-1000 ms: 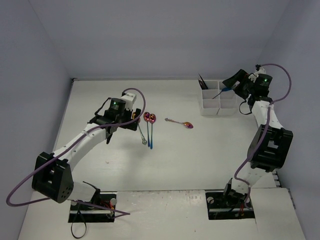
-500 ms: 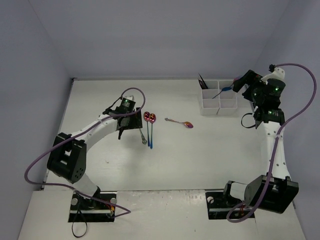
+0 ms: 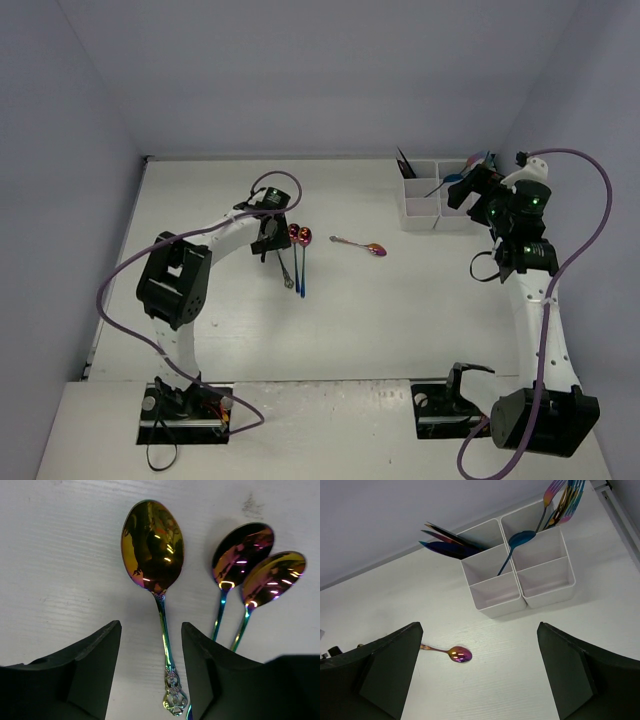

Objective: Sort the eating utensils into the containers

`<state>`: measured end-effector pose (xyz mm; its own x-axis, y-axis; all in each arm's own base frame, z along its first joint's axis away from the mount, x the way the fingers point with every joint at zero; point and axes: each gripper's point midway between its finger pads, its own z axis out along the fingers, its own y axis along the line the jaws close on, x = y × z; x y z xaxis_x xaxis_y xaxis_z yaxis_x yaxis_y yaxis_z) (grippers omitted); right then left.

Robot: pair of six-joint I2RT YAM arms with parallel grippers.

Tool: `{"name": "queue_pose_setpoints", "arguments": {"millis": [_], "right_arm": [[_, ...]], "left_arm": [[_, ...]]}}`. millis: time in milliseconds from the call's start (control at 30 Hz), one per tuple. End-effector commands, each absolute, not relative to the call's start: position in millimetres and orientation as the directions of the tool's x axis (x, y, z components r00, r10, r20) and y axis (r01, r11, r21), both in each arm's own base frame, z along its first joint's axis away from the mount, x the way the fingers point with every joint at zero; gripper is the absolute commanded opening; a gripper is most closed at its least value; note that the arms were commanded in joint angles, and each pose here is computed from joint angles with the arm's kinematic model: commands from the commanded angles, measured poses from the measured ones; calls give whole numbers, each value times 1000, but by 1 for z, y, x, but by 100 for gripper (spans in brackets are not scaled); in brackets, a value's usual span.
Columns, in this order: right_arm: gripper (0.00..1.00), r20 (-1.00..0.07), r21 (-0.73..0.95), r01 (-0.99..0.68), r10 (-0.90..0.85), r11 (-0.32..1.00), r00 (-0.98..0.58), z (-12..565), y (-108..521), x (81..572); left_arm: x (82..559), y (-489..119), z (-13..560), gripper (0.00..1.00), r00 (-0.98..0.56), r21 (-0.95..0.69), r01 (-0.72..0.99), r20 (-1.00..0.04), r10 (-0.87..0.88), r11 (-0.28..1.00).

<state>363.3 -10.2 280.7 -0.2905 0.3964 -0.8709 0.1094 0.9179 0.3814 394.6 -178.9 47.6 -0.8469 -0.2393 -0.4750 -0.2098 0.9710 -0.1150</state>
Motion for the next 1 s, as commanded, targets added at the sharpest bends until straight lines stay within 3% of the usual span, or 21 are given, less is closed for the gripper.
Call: {"name": "queue_pose_setpoints", "arguments": {"millis": [0,167,267,300,367,533,767,967], "right_arm": [[97,-907,365,65,370,929,-201,311,-6,359],[98,-903,360,58,363,931,-228,305,0,352],[98,-904,358,24,353,933,-241,304,7,350],[98,-907,352,6,343,936,-246,305,11,350],[98,-914,333,-38,313,942,-256,307,19,350],[98,-917,333,-186,272,924,-293,314,48,351],[98,-923,330,-393,205,858,-326,327,97,348],[98,-921,332,-487,164,808,-354,331,143,349]], "left_arm": [[399,-182,49,46,-837,-111,-252,-474,-274,961],[393,-179,34,32,-853,-81,-265,-445,-272,961],[386,-177,27,16,-863,-67,-264,-429,-267,962],[383,-176,26,6,-866,-62,-262,-425,-264,963],[378,-172,27,0,-870,-52,-253,-423,-251,966],[373,-163,52,0,-857,-41,-178,-485,-175,983],[370,-183,145,0,-732,-107,140,-681,30,984],[341,-238,230,0,-535,-186,483,-836,120,856]]}}
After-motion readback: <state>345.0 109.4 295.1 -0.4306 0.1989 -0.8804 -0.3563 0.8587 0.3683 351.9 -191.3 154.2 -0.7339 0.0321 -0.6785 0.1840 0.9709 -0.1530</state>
